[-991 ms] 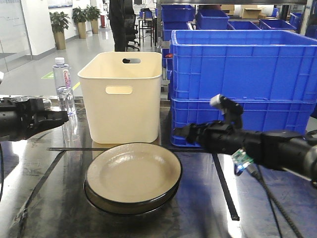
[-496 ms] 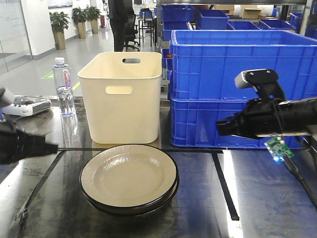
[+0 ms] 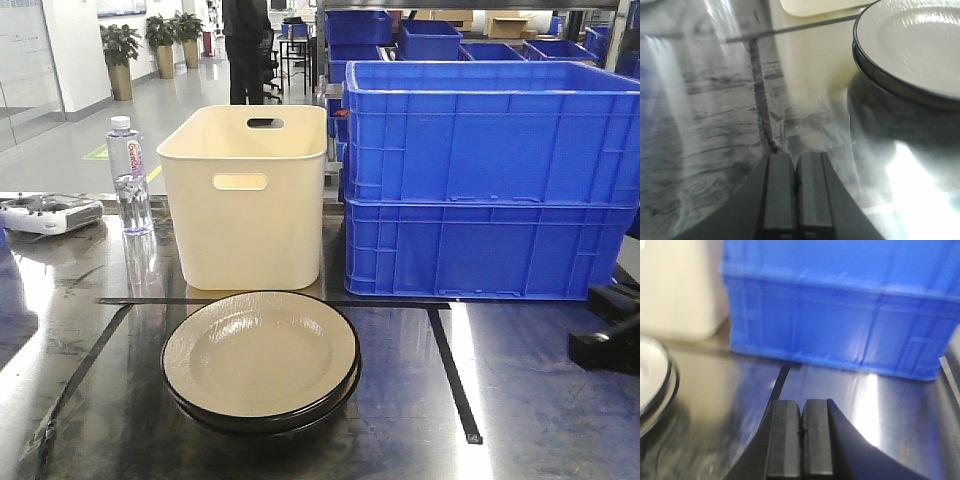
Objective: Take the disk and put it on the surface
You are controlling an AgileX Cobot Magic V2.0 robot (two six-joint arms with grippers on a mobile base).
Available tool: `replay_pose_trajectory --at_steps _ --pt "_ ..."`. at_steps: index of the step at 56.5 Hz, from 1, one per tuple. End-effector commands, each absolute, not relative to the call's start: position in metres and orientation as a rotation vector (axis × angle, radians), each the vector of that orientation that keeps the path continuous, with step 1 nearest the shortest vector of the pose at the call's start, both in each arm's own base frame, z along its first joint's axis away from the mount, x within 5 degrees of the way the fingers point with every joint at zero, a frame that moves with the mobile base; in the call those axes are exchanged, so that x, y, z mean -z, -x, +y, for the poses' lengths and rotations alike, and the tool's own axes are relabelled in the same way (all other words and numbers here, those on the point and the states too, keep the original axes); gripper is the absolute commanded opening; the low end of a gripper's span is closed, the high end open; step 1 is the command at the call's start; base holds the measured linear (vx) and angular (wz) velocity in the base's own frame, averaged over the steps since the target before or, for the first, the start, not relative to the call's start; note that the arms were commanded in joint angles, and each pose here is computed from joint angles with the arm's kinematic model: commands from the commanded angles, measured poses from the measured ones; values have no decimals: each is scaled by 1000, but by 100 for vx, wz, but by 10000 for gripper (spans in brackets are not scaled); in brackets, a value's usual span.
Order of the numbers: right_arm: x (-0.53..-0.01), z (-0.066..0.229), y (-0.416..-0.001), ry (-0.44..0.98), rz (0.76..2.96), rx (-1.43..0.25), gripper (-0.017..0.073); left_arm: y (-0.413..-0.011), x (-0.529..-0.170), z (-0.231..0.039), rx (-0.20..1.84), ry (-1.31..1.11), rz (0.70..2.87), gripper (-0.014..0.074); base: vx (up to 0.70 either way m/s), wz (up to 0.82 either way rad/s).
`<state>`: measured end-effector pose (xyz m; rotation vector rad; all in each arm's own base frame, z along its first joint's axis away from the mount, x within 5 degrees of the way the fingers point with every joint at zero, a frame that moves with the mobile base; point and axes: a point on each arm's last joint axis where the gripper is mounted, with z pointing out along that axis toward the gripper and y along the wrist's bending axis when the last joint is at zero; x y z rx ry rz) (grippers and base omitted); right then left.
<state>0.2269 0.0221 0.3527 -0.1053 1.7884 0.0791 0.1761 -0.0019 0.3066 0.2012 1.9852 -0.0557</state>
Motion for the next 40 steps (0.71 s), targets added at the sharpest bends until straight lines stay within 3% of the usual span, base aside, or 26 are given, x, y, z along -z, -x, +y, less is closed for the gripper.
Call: replay_pose_trajectory --at_steps 1,19,40 --pt "-360 14 -214 3 1590 -53 -7 -149 -316 -3 -15 -174 1813 -1 0 0" --pt "-340 10 -210 -31 1589 -36 -6 -82 -327 -8 -55 -175 1548 -1 0 0" --pt "-340 10 -210 -31 1590 -36 -6 -73 -330 -9 -59 -178 1510 -1 0 0"
